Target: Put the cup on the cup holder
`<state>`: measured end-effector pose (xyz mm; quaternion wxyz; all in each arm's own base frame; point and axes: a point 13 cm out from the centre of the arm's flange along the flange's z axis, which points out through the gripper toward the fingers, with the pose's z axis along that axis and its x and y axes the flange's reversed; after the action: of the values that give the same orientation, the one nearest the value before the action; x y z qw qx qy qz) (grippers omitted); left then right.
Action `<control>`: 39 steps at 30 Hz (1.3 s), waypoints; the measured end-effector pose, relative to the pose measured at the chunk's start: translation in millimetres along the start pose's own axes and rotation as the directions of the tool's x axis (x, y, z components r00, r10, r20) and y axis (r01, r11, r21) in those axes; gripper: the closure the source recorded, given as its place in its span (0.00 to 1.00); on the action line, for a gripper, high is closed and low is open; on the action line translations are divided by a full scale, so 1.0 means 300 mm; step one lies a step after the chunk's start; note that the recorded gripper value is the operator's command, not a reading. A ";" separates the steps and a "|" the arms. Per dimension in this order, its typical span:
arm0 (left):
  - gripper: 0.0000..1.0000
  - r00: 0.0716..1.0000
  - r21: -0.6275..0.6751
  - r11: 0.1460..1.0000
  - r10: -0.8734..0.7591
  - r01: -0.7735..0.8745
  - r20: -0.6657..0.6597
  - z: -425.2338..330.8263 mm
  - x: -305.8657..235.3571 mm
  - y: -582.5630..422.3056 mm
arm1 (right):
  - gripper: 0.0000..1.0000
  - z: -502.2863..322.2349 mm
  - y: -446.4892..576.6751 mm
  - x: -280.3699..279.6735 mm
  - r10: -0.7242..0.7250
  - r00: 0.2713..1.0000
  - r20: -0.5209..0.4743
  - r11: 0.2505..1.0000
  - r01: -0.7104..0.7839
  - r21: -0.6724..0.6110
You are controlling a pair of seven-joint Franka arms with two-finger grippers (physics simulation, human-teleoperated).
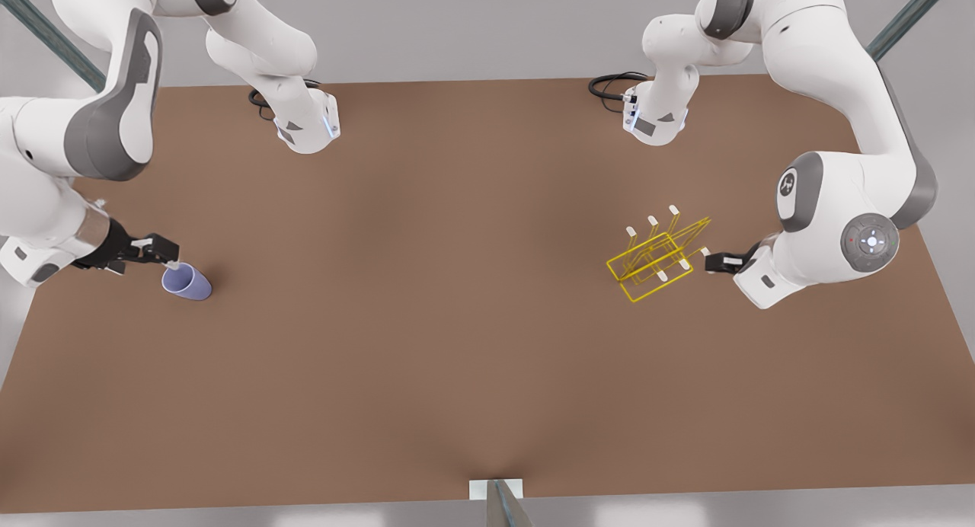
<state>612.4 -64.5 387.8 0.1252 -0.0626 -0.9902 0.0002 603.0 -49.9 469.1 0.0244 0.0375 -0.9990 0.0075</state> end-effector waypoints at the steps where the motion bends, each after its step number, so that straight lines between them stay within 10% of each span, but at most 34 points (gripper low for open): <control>1: 0.00 1.000 0.001 1.000 0.002 -0.002 0.004 -0.001 -0.004 0.000 | 0.00 0.005 -0.001 0.000 -0.002 1.000 -0.003 1.000 0.002 -0.002; 17: 0.00 0.999 -0.001 1.000 -0.020 0.020 -0.039 0.024 0.028 -0.124 | 0.00 0.556 -0.003 0.097 0.002 0.973 -0.230 0.999 -0.013 -0.044; 39: 0.00 0.995 -0.026 0.998 -0.052 0.050 -0.081 0.048 0.057 -0.211 | 0.00 0.862 0.127 0.271 0.040 0.996 -0.076 0.997 -0.035 0.062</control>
<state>584.5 -125.1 379.1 0.1646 -0.0387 -0.9854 -0.0173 506.6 -22.3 214.3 0.0616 0.0190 -0.9971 0.0394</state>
